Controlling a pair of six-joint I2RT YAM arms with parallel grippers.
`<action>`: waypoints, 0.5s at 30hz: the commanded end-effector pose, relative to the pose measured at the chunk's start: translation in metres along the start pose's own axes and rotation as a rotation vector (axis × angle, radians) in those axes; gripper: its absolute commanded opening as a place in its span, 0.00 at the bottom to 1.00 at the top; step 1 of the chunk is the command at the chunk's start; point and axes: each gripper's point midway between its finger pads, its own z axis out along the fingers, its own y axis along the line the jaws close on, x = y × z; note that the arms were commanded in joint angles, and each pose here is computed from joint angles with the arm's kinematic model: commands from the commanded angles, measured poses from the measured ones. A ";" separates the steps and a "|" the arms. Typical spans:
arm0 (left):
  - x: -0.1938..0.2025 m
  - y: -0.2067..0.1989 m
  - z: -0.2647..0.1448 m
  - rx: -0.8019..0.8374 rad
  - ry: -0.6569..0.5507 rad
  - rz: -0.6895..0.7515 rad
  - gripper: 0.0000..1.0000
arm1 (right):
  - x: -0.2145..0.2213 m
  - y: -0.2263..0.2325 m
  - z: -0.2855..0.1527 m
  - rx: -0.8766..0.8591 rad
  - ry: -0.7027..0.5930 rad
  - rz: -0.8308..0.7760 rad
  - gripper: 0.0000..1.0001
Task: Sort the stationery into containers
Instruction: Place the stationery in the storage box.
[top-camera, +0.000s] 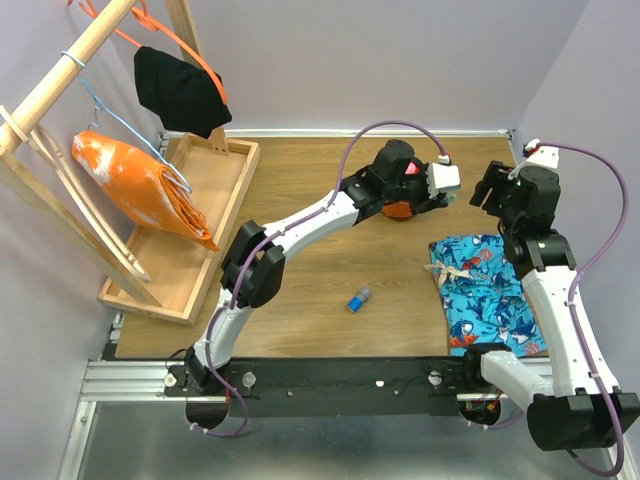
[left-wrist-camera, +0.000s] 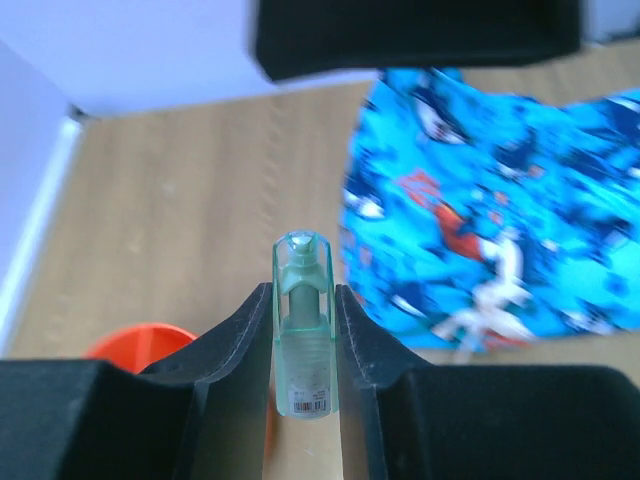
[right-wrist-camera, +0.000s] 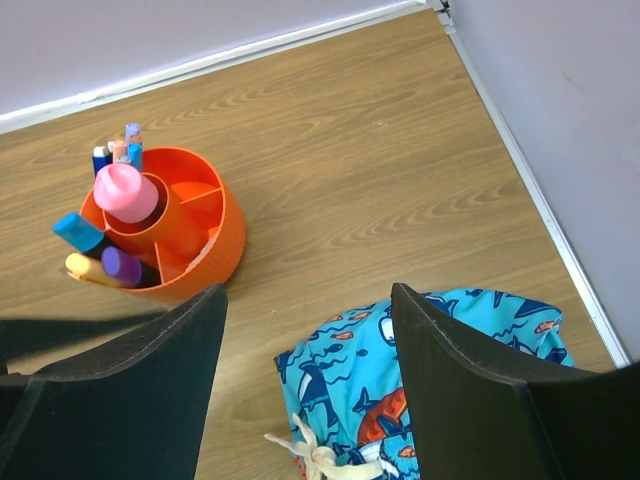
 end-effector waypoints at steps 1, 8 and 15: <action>-0.019 0.056 0.014 -0.183 -0.141 0.136 0.15 | -0.007 -0.005 0.004 0.019 -0.027 0.039 0.74; 0.010 0.082 0.022 -0.242 -0.134 0.142 0.13 | 0.003 -0.007 0.010 0.024 0.002 0.042 0.74; 0.031 0.102 0.025 -0.293 -0.119 0.138 0.14 | 0.007 -0.017 0.018 0.049 0.019 0.059 0.74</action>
